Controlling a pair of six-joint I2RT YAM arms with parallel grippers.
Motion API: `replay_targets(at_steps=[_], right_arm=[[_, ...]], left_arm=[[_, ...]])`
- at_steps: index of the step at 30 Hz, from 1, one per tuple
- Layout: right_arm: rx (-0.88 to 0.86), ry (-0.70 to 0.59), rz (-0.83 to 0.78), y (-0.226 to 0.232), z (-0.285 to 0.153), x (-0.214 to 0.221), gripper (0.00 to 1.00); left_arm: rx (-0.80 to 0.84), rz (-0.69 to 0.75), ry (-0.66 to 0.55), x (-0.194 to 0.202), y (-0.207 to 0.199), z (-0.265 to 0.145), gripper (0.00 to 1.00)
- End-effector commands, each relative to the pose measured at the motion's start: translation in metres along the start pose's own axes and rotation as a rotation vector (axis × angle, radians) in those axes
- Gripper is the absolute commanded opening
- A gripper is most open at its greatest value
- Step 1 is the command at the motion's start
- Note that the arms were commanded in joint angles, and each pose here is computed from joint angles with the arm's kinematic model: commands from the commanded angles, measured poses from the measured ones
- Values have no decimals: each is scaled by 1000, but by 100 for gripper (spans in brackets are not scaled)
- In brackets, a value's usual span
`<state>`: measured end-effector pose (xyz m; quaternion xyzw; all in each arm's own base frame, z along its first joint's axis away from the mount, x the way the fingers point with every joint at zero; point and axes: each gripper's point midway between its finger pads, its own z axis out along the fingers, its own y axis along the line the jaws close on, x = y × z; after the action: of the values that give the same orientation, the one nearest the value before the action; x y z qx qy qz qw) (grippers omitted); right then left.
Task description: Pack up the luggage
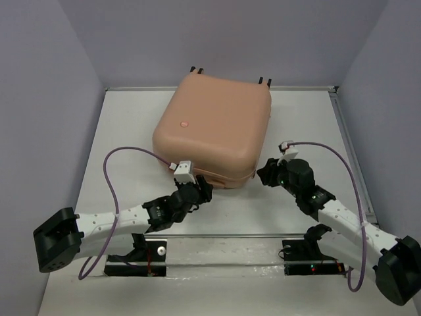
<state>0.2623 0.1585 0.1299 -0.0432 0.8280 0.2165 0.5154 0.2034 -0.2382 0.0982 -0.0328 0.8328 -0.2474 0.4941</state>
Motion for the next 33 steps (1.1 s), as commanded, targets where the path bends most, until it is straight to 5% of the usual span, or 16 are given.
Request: replay_targets(at_steps=[1,7,13,21,29,33], right_arm=[[-220,-20,-111,39,8,-15,45],[-203,-33,-38,33,-2,-6,38],[-239,1,-46,37,0,6,46],[-161,-30,-114,27,17,-12,47],[-276,-62,-123,45,24,-10,45],[-309,-89,-125,51,26,-12,34]], left_arm=[[46,-45,-92,-35,-25,2,64],[54,-31,-92,-39,-28,3,64],[55,-21,-104,-49,-32,8,64],[53,-10,-102,-53,-35,12,64],[55,-4,-102,-54,-38,16,63],[72,-6,-98,-54,-44,18,63]])
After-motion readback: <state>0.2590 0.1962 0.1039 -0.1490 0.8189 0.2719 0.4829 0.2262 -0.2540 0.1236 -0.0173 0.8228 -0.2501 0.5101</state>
